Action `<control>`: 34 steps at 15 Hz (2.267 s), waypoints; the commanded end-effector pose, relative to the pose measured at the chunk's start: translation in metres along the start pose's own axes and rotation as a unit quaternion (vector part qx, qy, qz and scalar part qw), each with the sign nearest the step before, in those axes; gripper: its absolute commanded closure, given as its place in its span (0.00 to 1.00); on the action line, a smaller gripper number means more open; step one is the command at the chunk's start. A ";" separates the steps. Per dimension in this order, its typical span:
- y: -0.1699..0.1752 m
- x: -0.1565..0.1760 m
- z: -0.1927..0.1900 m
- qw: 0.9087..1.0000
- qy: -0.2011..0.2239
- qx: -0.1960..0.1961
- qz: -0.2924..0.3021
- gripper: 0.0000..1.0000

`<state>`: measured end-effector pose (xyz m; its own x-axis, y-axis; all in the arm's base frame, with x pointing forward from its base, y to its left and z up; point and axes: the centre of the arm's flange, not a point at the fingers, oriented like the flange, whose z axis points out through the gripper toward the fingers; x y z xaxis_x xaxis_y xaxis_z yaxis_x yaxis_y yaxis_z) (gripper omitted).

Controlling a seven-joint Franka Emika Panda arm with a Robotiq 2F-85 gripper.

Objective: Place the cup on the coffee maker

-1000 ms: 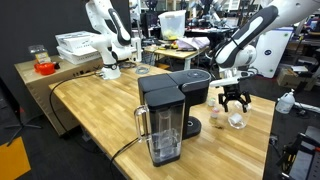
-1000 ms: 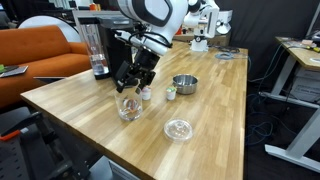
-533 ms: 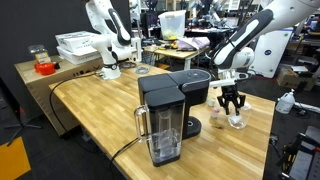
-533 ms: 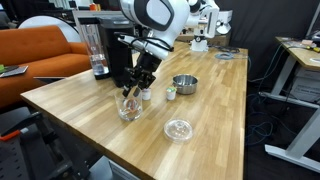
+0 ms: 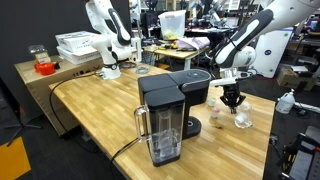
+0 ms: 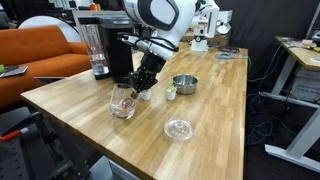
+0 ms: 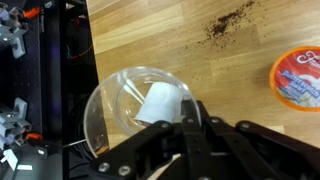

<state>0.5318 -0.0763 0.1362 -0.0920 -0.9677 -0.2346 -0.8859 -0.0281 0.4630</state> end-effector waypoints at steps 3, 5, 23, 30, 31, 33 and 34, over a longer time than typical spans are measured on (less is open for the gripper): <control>0.007 0.004 -0.014 0.999 0.001 0.001 0.053 0.98; 0.006 -0.001 -0.021 0.998 0.002 0.003 0.069 0.98; -0.057 -0.043 -0.086 0.959 -0.168 0.038 0.224 0.99; -0.088 -0.069 -0.080 0.959 -0.172 0.035 0.224 0.99; -0.092 -0.070 -0.080 0.959 -0.173 0.037 0.221 0.99; -0.095 -0.074 -0.083 0.960 -0.171 0.041 0.216 0.99; -0.097 -0.077 -0.084 0.961 -0.170 0.044 0.213 0.99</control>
<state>0.6506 -0.0227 0.1777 -0.5757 -0.7633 -0.2933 -0.7742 0.3934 0.4959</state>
